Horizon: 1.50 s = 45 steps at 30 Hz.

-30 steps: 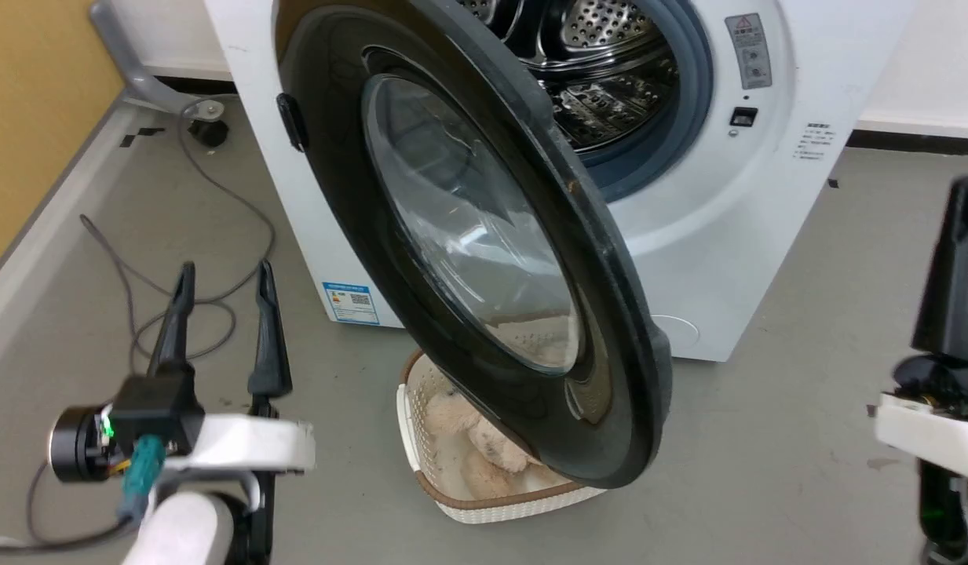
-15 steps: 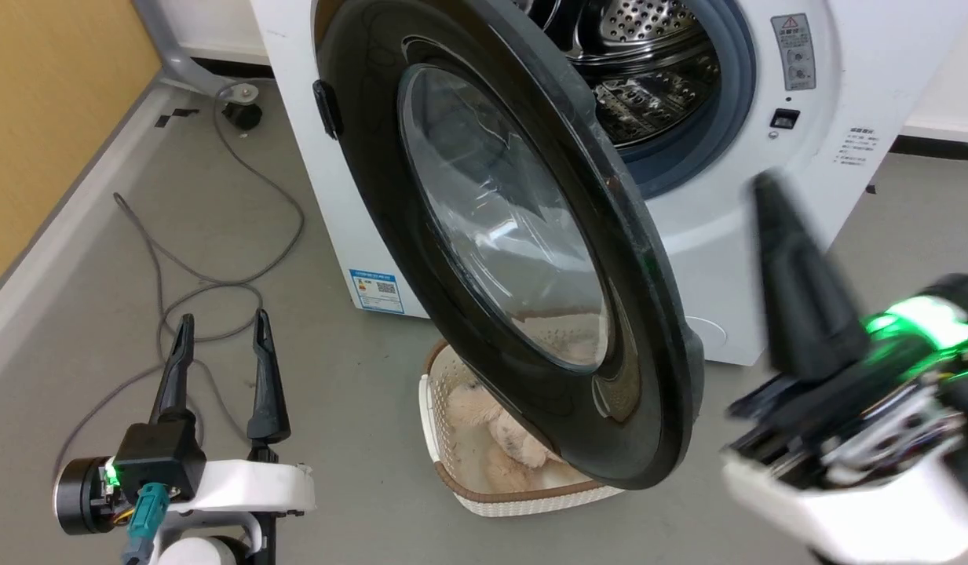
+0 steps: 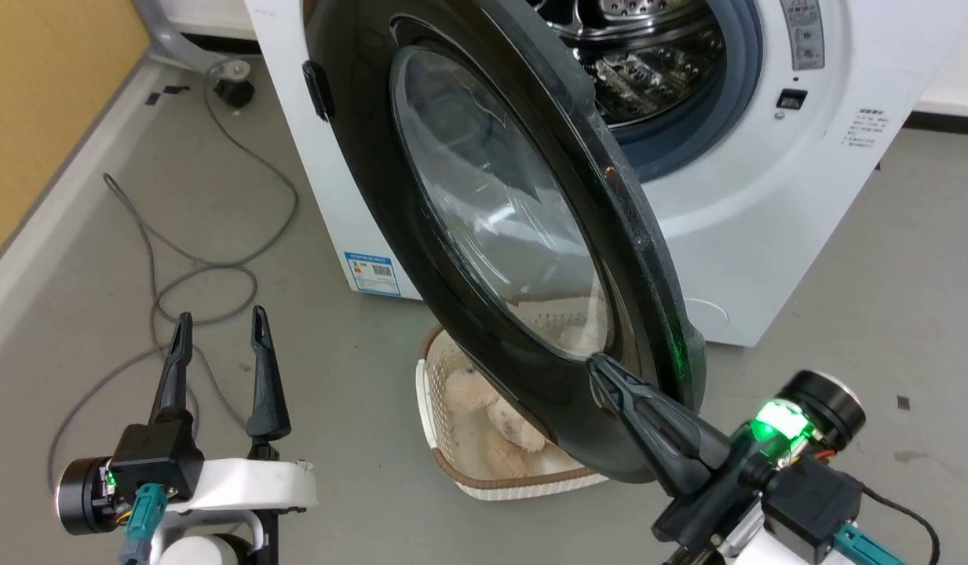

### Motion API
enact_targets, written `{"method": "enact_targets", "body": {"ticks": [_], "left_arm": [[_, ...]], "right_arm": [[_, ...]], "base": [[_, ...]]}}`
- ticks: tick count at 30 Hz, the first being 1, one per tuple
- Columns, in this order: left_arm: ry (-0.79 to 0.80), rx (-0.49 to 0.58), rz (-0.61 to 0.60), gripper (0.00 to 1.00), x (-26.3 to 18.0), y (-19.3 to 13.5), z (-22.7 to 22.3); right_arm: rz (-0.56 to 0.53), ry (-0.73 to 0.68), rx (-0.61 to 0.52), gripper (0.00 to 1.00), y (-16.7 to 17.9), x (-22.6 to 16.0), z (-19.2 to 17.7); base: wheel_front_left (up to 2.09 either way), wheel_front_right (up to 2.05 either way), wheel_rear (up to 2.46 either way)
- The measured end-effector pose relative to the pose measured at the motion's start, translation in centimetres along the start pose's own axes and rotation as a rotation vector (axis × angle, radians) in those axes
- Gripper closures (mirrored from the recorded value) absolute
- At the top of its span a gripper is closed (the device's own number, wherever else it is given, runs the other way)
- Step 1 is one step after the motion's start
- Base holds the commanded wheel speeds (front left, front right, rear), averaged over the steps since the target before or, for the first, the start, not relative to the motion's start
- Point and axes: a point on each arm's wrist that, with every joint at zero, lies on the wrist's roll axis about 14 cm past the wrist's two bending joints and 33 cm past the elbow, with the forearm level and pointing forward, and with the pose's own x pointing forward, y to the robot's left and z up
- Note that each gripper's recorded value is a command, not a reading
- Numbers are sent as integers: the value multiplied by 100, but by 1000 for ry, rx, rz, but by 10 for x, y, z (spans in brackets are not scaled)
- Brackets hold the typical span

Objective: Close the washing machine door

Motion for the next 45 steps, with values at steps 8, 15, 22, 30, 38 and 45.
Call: {"method": "enact_targets", "body": {"ticks": [8,15,22,30,38,45], "left_arm": [[27,3,-9,0,5,-4,-13],[57,-5,-40,0,12,-16,-27],[67,-9,-68,0,28,-28,-38],[83,-14,-94,0,45,-39,-54],[113,-5,-108,0,61,-46,-79],[149,-17,-125,0,71,-56,-103]], "right_arm": [[-90,133,3,100,-28,-20,-42],[-207,193,-29,100,-68,-36,-59],[-301,229,-83,100,-114,-38,-75],[-403,241,-138,100,-168,-30,-92],[-485,248,-172,100,-218,-18,-113],[-543,275,-202,100,-258,-13,-138]], "base": [[0,0,0],[0,0,0],[0,0,0],[0,0,0],[0,0,0],[0,0,0]]}}
